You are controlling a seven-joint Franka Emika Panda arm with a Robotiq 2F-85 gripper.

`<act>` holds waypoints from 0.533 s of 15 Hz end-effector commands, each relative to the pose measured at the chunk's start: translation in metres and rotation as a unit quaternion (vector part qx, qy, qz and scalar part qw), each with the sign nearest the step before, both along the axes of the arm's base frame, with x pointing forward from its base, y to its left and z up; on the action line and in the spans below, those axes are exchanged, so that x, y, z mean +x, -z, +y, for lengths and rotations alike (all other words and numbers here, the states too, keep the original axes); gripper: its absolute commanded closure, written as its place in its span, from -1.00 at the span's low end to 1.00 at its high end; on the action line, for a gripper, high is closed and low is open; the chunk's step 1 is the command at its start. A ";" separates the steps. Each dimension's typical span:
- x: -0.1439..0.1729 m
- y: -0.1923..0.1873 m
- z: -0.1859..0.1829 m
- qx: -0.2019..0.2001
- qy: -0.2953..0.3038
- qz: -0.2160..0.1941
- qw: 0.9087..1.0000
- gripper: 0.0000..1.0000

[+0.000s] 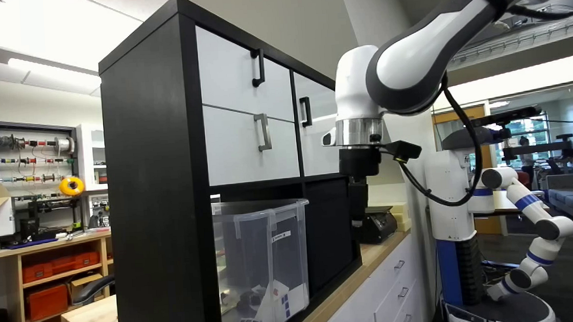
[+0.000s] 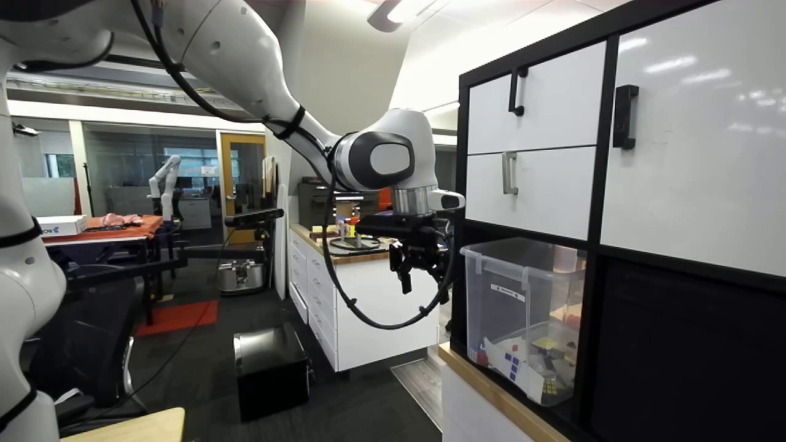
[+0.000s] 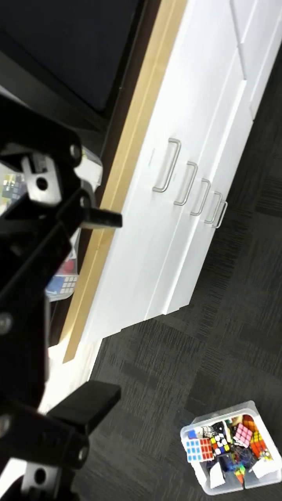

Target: Partially pull out the box from the shelf

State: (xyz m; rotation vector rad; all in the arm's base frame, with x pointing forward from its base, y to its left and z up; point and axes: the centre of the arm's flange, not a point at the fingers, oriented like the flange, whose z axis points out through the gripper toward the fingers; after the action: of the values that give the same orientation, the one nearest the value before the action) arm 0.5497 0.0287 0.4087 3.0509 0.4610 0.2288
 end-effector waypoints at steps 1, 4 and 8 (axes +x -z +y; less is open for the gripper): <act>0.034 -0.010 -0.002 -0.012 -0.066 -0.028 0.997 -1.00; 0.026 -0.011 0.001 -0.008 -0.060 -0.024 0.998 -1.00; 0.034 -0.013 0.001 -0.010 -0.069 -0.028 0.997 -1.00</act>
State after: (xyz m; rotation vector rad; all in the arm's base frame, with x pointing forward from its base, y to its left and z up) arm 0.5841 0.0297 0.4222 2.9874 0.6671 0.3135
